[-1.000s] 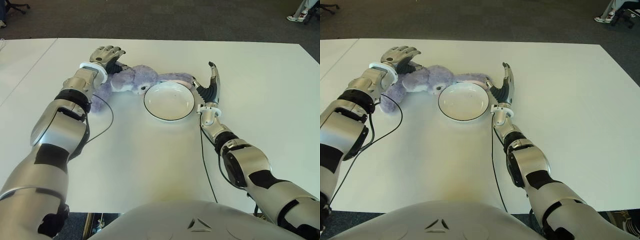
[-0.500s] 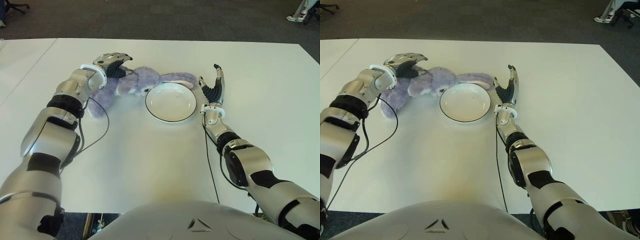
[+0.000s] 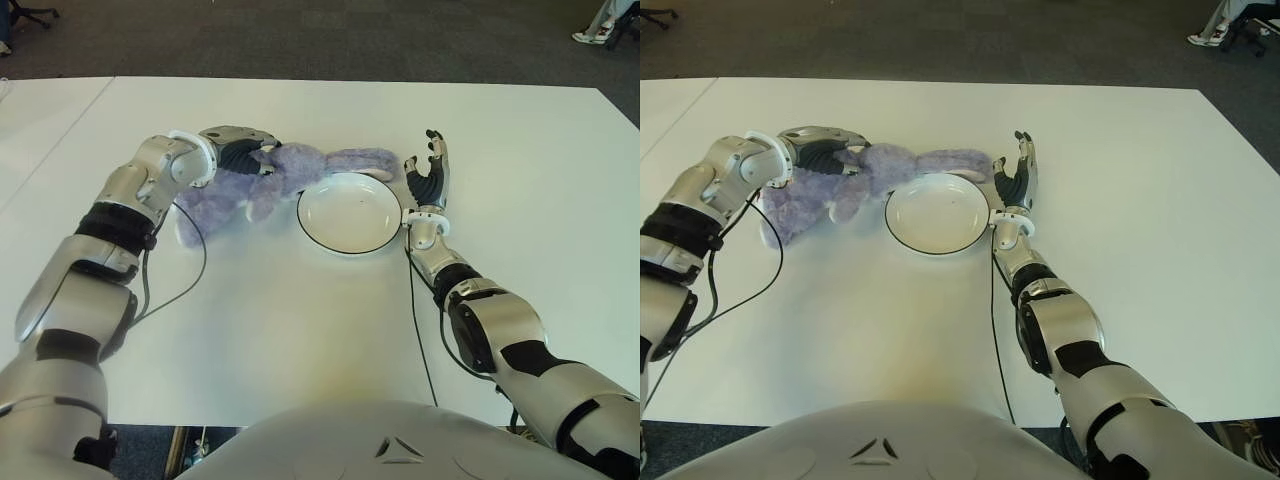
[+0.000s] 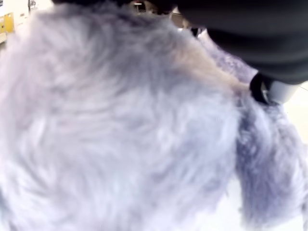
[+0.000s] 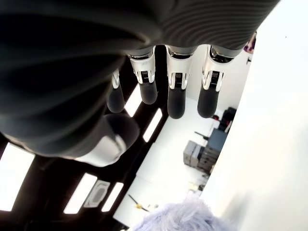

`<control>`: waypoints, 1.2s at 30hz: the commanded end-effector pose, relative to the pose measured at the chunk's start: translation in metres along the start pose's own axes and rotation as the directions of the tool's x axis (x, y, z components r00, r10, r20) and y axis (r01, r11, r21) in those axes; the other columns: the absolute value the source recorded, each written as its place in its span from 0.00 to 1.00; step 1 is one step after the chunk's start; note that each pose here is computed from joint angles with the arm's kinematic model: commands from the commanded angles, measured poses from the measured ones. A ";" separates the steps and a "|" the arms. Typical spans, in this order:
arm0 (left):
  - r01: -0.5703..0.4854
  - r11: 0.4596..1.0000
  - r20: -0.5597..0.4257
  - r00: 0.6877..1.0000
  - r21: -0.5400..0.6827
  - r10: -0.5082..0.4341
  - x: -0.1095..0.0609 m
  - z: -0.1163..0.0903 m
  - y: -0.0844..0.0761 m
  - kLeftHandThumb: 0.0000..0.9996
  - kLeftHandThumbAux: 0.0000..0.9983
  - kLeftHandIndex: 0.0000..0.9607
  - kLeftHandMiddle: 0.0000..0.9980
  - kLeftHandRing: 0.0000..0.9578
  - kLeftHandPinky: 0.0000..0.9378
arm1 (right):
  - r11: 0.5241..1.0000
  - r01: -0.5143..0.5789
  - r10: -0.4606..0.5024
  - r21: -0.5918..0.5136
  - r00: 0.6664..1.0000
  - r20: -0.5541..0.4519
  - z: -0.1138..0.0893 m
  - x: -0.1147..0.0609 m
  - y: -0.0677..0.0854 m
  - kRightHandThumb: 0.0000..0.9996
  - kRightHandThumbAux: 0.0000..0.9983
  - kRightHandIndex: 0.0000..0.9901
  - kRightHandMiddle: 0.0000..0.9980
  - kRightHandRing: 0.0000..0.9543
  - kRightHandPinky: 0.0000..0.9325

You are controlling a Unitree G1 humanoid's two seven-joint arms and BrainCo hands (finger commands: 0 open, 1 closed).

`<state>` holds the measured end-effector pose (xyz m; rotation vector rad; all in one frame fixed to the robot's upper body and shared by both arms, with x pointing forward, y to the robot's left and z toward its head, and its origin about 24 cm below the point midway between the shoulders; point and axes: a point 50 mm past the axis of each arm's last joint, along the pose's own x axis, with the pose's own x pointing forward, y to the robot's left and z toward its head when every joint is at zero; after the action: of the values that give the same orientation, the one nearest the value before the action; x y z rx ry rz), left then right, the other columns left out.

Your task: Put the doll into the plate.

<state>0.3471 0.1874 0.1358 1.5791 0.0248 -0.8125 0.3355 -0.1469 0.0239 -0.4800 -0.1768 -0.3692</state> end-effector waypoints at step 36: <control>0.376 0.926 -0.196 0.907 -0.020 -0.373 0.032 -0.028 -0.100 0.40 0.34 0.00 0.00 0.10 0.29 | 0.998 0.044 -0.048 -0.046 0.994 -0.101 -0.032 -0.026 -0.009 1.00 0.74 0.19 0.09 0.18 0.45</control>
<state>0.3599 0.1986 0.1015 1.6471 0.2186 -0.8592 0.3358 -0.1500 0.0305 -0.4810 -0.2316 -0.4292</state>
